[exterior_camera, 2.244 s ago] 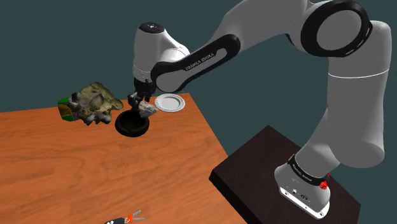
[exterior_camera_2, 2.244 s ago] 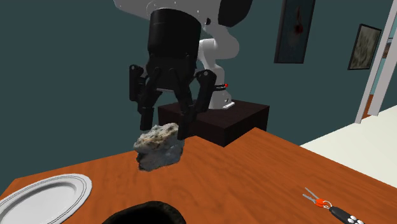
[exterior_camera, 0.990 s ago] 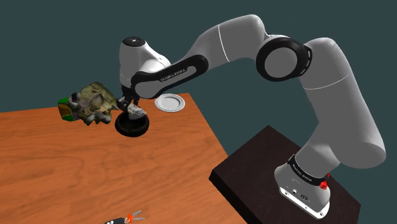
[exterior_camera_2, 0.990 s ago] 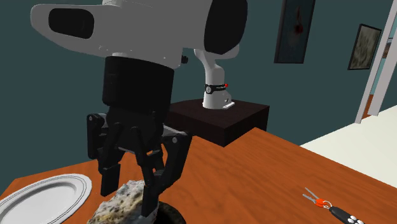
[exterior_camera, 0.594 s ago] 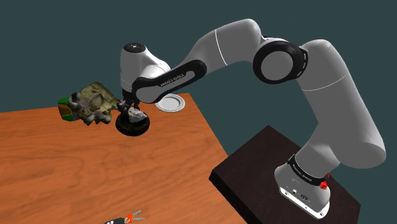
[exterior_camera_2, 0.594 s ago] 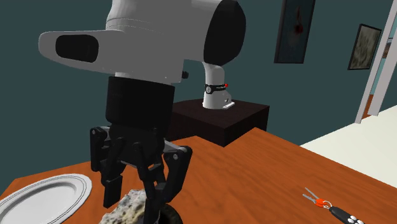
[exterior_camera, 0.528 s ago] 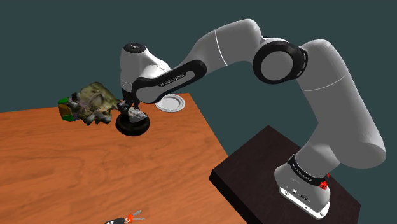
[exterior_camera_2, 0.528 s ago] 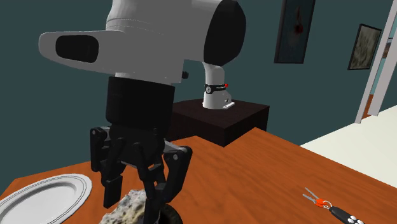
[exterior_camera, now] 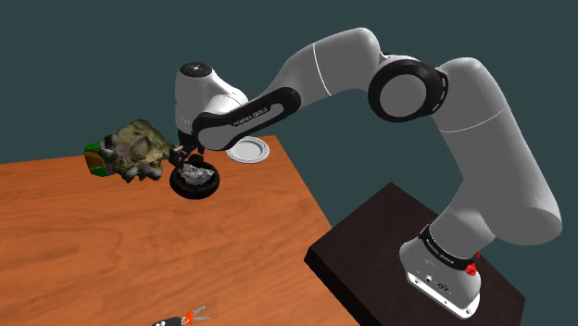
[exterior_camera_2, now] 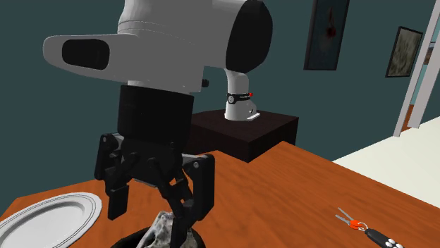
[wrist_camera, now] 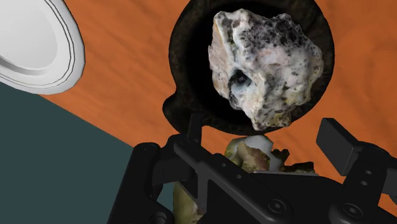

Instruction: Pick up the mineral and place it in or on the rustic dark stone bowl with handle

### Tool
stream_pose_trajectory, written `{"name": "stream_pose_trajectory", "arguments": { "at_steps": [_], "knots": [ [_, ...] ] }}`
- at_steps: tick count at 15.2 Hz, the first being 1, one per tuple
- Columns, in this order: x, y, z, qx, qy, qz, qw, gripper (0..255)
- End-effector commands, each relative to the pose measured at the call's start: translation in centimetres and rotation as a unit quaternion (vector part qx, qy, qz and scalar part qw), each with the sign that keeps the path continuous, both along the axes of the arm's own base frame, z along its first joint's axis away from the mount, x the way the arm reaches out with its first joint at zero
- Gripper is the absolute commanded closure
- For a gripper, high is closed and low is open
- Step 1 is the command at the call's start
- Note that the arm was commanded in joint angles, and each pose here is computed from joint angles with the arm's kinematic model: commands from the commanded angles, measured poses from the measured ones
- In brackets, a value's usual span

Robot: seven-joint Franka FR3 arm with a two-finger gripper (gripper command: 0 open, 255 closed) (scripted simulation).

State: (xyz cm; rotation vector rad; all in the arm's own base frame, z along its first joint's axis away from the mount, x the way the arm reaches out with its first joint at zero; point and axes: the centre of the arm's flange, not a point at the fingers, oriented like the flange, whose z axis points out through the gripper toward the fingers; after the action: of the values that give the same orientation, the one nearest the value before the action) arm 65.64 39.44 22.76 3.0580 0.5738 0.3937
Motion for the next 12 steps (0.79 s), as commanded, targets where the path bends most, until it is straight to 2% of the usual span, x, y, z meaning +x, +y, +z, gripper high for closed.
{"name": "stream_pose_trajectory", "arguments": {
  "at_steps": [1, 5, 12],
  "knots": [
    [0.0, 0.0, 0.0, 0.0, 0.0, 0.0, 1.0, 0],
    [-1.2, -0.2, 4.8, 0.0, 0.0, 0.0, 1.0, 0],
    [-1.2, -0.2, 4.8, 0.0, 0.0, 0.0, 1.0, 0]
  ]
}}
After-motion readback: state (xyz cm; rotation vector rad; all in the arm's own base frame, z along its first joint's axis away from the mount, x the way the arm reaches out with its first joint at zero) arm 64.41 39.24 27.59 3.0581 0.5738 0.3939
